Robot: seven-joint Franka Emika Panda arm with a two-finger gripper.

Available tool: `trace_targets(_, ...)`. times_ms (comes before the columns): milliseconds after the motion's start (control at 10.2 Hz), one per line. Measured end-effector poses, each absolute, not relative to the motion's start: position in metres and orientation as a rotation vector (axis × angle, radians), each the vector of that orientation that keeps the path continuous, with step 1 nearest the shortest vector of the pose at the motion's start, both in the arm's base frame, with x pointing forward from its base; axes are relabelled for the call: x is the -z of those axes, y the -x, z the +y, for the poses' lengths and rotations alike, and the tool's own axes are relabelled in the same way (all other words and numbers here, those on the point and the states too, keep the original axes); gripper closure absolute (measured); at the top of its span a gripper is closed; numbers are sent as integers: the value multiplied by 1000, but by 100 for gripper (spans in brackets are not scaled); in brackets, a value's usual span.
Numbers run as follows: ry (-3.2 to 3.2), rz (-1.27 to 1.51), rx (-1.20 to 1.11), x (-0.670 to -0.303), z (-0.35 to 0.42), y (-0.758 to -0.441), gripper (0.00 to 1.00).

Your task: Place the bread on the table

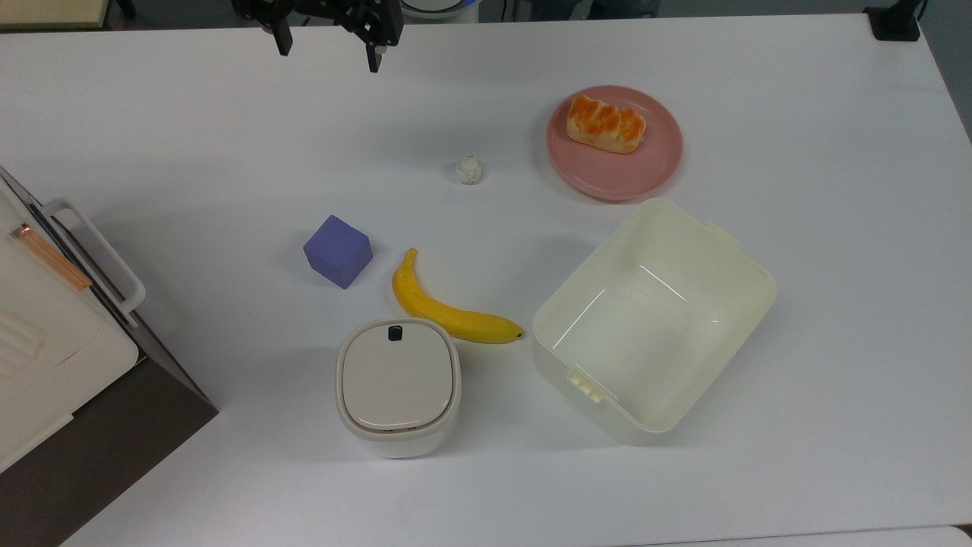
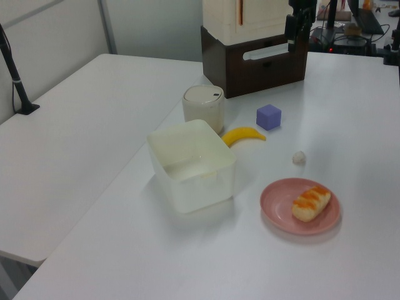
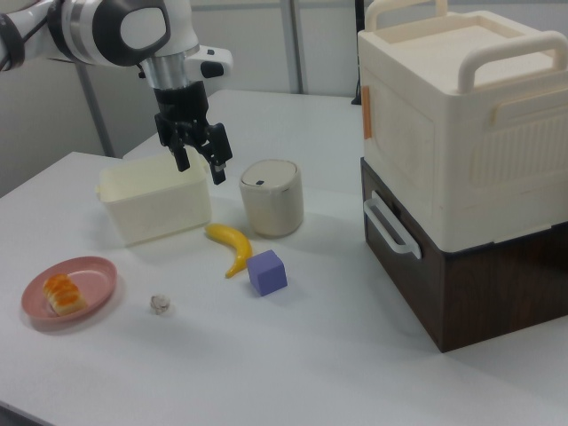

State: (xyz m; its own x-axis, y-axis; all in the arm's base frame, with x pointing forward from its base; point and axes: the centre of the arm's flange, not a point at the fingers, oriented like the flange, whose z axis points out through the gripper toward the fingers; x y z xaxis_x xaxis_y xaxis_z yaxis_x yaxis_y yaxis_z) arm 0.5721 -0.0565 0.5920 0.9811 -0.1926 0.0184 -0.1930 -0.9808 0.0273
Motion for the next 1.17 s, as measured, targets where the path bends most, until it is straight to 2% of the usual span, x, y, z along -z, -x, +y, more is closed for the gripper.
trace_targets(1171,-3099,-291,-2,-584,-52,-575,0)
